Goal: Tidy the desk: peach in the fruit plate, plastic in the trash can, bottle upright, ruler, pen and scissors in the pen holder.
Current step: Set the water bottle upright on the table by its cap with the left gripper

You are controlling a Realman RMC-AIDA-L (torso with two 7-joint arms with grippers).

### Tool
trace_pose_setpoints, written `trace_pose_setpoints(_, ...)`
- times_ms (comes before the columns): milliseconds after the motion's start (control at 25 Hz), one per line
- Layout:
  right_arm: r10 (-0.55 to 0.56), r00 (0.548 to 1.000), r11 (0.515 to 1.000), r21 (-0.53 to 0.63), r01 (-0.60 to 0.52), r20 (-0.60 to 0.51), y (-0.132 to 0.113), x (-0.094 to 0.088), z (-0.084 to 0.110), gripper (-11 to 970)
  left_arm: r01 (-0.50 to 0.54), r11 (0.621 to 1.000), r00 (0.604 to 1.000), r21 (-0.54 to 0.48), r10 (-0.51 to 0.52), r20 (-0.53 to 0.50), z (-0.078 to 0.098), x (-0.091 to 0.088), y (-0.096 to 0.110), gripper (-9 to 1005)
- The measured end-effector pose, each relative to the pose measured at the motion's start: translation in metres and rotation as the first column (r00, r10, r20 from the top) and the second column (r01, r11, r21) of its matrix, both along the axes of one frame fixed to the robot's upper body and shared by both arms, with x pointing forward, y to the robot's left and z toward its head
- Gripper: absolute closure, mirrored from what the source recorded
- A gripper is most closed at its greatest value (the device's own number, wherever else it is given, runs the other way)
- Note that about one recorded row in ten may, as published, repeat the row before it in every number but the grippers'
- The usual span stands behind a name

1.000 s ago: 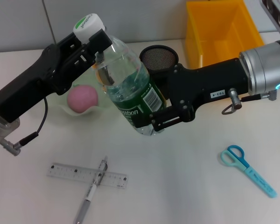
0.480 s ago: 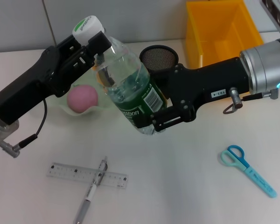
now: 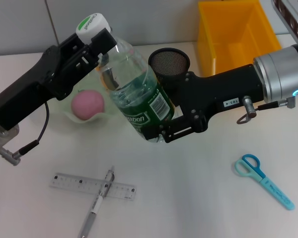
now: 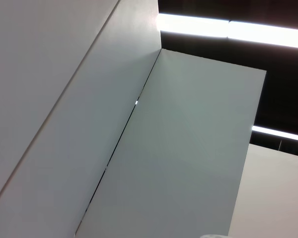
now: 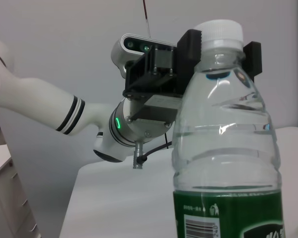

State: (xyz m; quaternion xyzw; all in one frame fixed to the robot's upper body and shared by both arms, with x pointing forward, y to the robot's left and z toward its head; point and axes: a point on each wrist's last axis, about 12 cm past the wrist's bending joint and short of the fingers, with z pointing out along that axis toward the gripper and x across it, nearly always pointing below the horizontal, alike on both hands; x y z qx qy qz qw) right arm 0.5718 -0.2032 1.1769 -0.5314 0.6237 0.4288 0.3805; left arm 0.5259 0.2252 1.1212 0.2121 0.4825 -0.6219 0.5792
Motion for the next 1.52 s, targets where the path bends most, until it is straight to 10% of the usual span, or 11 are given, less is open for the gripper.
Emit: trace_pose_setpoints(1520, 0.004, 0.999, 0.999, -0.035, -0.005, -0.049, 0.0003, -0.0041, -0.009, 182, -0.008, 0.999, 1.0, -0.031, 0.008, 0.01, 0.0042, 0.0005, 0.0031, 551)
